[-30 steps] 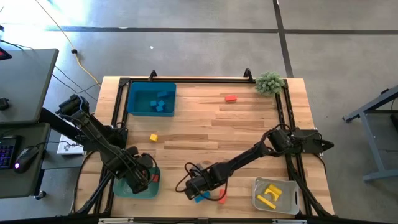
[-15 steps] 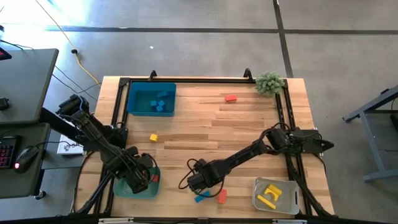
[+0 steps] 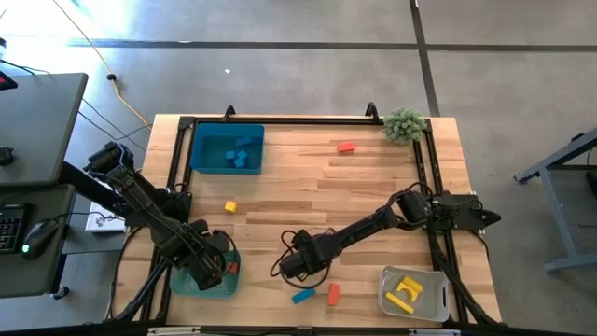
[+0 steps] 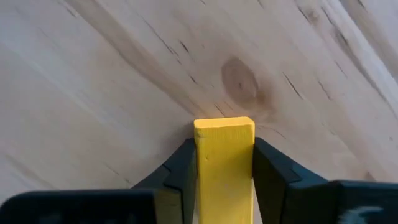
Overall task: Sort & place blocks by color
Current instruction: Put the yellow block into the gray bin
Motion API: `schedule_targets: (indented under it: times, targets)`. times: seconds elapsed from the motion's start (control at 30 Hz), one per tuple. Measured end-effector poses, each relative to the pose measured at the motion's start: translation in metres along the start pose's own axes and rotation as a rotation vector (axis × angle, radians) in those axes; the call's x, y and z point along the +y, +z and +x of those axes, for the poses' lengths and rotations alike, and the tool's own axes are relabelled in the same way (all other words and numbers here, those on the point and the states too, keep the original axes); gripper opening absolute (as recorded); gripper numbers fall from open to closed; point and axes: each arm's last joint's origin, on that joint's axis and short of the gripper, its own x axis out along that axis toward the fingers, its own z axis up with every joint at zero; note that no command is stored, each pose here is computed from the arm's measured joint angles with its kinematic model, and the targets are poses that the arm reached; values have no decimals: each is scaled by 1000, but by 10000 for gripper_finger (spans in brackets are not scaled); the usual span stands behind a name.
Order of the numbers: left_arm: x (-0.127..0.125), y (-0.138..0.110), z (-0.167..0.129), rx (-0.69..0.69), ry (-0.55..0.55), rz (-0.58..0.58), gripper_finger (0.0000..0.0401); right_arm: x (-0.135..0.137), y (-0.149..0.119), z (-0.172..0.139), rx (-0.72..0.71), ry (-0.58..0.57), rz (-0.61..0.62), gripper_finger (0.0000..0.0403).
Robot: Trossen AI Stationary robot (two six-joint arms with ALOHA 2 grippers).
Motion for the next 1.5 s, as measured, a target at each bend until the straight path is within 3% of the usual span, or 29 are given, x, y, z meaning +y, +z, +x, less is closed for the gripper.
schedule_targets:
  times: [0.43,1.0,1.37,1.5]
  targets:
    - [0,0,0,-7,2,-1,204,-8,-26,-49,-55,2,-80,95]
    - [12,25,2,-27,18,-152,205,-41,-98,-116,-157,-188,72,95]
    - [29,53,5,-41,26,-200,204,-36,-147,-126,-210,-126,153,95]
    - [31,67,6,-87,-33,-215,204,-36,-163,-128,-210,-110,179,95]
